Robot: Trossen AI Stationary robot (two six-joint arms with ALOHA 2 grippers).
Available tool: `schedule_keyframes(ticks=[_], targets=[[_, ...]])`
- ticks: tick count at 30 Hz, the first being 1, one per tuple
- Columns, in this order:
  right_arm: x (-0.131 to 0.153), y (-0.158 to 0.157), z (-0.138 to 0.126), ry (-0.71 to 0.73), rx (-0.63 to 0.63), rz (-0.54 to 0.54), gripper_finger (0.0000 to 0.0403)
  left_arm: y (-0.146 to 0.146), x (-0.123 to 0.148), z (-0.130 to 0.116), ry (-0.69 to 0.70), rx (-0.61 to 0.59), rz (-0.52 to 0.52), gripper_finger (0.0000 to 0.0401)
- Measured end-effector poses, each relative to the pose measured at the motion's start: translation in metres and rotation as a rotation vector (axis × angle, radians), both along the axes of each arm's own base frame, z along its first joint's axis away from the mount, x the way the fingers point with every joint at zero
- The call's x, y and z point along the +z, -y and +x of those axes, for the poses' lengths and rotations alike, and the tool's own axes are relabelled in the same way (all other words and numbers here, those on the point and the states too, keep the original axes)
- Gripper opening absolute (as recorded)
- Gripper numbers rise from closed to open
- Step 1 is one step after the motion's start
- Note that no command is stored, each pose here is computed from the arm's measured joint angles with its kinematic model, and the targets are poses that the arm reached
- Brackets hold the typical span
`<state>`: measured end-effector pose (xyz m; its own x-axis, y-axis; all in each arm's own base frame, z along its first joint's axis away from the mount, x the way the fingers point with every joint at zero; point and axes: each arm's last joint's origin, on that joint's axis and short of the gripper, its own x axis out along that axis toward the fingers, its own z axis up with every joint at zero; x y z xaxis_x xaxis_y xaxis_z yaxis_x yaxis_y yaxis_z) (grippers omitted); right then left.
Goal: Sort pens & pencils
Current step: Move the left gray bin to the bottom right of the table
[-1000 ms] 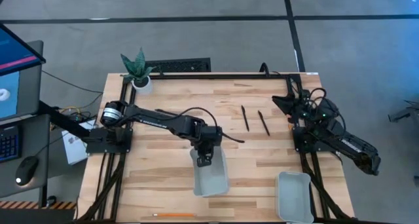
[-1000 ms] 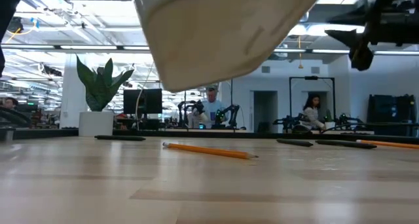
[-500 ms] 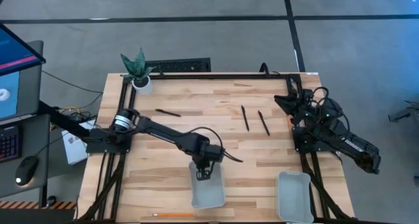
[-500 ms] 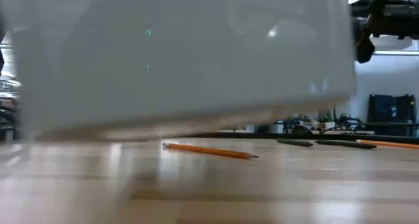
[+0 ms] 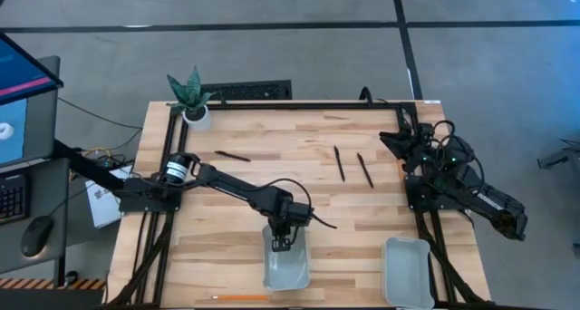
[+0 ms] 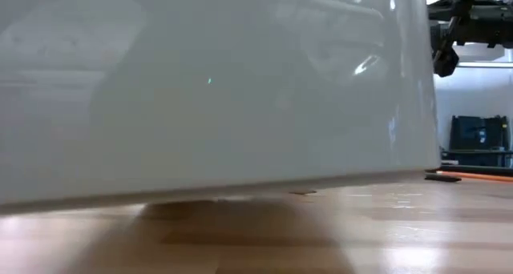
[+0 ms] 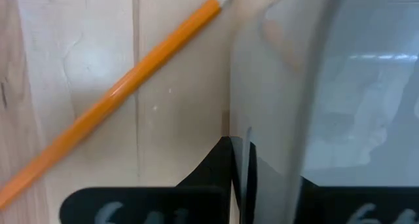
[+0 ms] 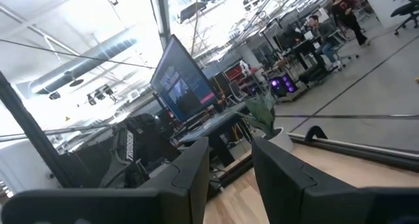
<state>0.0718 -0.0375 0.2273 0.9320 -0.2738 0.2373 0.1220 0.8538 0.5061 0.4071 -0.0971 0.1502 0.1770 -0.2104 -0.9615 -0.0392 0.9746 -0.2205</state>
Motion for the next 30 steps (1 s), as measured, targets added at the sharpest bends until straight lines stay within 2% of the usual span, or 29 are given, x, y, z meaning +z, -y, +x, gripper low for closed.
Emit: schedule_keyframes(ticks=[18,25,30], targets=[[-0.0001,0.0000,0.0000,-0.001,0.000,0.001,0.0139,0.0008,-0.0009,-0.0001,-0.001,-0.020,-0.007,0.0012],[-0.0001,0.0000,0.0000,-0.001,0.000,0.001,0.0139,0.0014,-0.0007,-0.0002,-0.005,-0.028,-0.029,0.0046],[-0.0001,0.0000,0.0000,-0.001,0.000,0.001,0.0139,-0.0014,-0.0006,0.0004,0.008,-0.025,0.018,0.0063]])
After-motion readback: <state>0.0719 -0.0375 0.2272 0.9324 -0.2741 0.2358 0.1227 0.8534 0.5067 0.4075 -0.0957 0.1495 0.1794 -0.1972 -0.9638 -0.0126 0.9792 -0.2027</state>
